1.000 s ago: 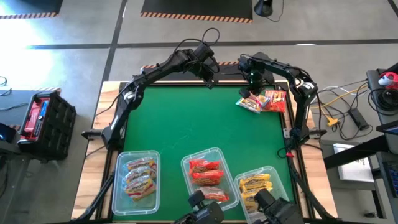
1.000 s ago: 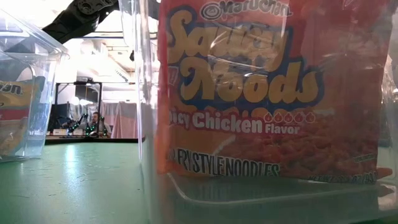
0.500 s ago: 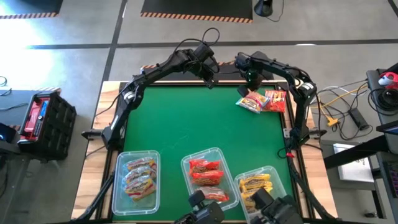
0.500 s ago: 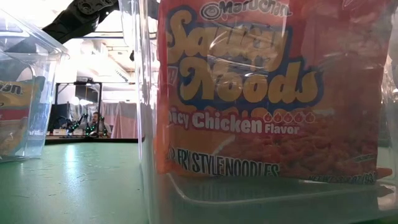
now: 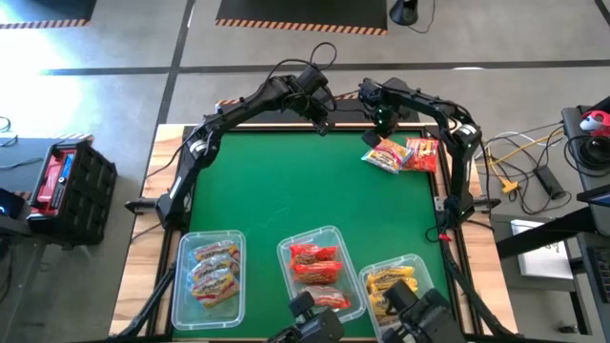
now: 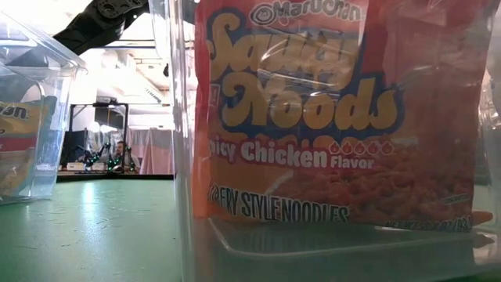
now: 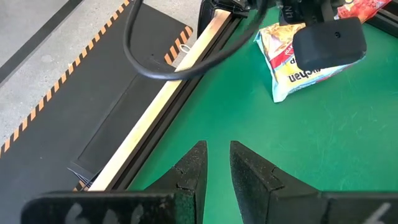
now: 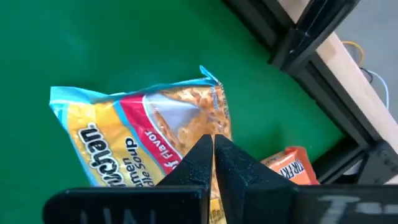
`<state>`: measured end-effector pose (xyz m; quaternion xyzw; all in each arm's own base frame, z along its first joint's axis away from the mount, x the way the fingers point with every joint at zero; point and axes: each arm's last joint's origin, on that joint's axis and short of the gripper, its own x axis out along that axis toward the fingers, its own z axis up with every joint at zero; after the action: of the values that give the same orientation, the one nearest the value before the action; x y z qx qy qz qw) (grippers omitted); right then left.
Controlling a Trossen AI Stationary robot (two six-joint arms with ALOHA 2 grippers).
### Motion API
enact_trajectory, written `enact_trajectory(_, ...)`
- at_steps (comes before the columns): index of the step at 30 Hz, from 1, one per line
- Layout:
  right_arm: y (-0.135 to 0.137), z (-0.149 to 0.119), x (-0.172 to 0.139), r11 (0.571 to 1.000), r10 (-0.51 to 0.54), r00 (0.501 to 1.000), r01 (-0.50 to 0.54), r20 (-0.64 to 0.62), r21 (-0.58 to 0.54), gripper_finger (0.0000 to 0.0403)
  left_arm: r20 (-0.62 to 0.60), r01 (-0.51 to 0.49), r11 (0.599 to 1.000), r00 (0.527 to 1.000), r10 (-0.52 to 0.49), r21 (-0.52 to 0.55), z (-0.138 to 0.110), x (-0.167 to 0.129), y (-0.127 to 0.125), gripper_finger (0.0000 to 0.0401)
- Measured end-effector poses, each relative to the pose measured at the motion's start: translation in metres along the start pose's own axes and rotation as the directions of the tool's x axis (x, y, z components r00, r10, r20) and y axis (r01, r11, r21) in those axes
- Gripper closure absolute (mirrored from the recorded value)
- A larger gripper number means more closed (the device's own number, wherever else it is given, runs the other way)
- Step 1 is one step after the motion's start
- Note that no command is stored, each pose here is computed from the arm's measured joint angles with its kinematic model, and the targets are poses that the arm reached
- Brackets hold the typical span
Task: Sort Maruchan noodles
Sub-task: Put the blue noodle pack into the left transparent bin
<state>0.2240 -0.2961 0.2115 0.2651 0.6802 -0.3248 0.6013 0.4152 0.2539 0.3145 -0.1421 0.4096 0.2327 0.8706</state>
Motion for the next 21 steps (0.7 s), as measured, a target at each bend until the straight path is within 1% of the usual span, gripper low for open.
enact_trajectory(3, -0.003, 0.002, -0.001, 1.000, 0.014, 1.000, -0.014, 0.006, -0.017, 0.0394, 0.000, 0.000, 1.000, 1.000, 0.000, 0.000, 0.000, 0.000, 0.000, 0.0349)
enact_trajectory(7, -0.004, 0.010, -0.003, 1.000, -0.007, 0.999, 0.008, 0.053, -0.021, 0.0394, 0.000, 0.000, 1.000, 1.000, 0.000, 0.000, 0.000, 0.000, 0.000, 0.0349)
enact_trajectory(9, -0.004, 0.015, -0.001, 0.998, -0.008, 0.997, 0.013, 0.072, -0.069, 0.0394, 0.000, -0.001, 1.000, 1.000, 0.001, 0.000, 0.000, 0.000, 0.000, 0.0349)
enact_trajectory(13, -0.005, 0.023, -0.002, 0.973, -0.010, 0.990, 0.042, 0.141, -0.225, 0.0394, -0.001, -0.001, 1.000, 1.000, 0.001, 0.001, 0.000, 0.000, 0.001, 0.0349)
enact_trajectory(15, -0.005, 0.025, -0.003, 0.948, -0.009, 0.986, 0.062, 0.168, -0.313, 0.0394, -0.004, -0.001, 1.000, 1.000, 0.001, 0.002, 0.000, 0.000, 0.001, 0.0349)
enact_trajectory(17, -0.004, 0.027, -0.003, 0.908, 0.009, 0.983, 0.068, 0.182, -0.414, 0.0394, -0.006, -0.001, 1.000, 1.000, 0.001, 0.009, -0.001, 0.000, 0.001, 0.0349)
enact_trajectory(19, 0.001, 0.025, -0.001, 0.841, 0.022, 0.985, 0.076, 0.173, -0.536, 0.0394, -0.010, -0.001, 1.000, 1.000, 0.002, 0.017, -0.001, 0.001, 0.001, 0.0349)
enact_trajectory(21, 0.008, 0.021, 0.006, 0.771, 0.010, 0.992, 0.072, 0.124, -0.633, 0.0394, -0.013, -0.003, 1.000, 1.000, 0.003, 0.018, -0.002, 0.002, 0.002, 0.0349)
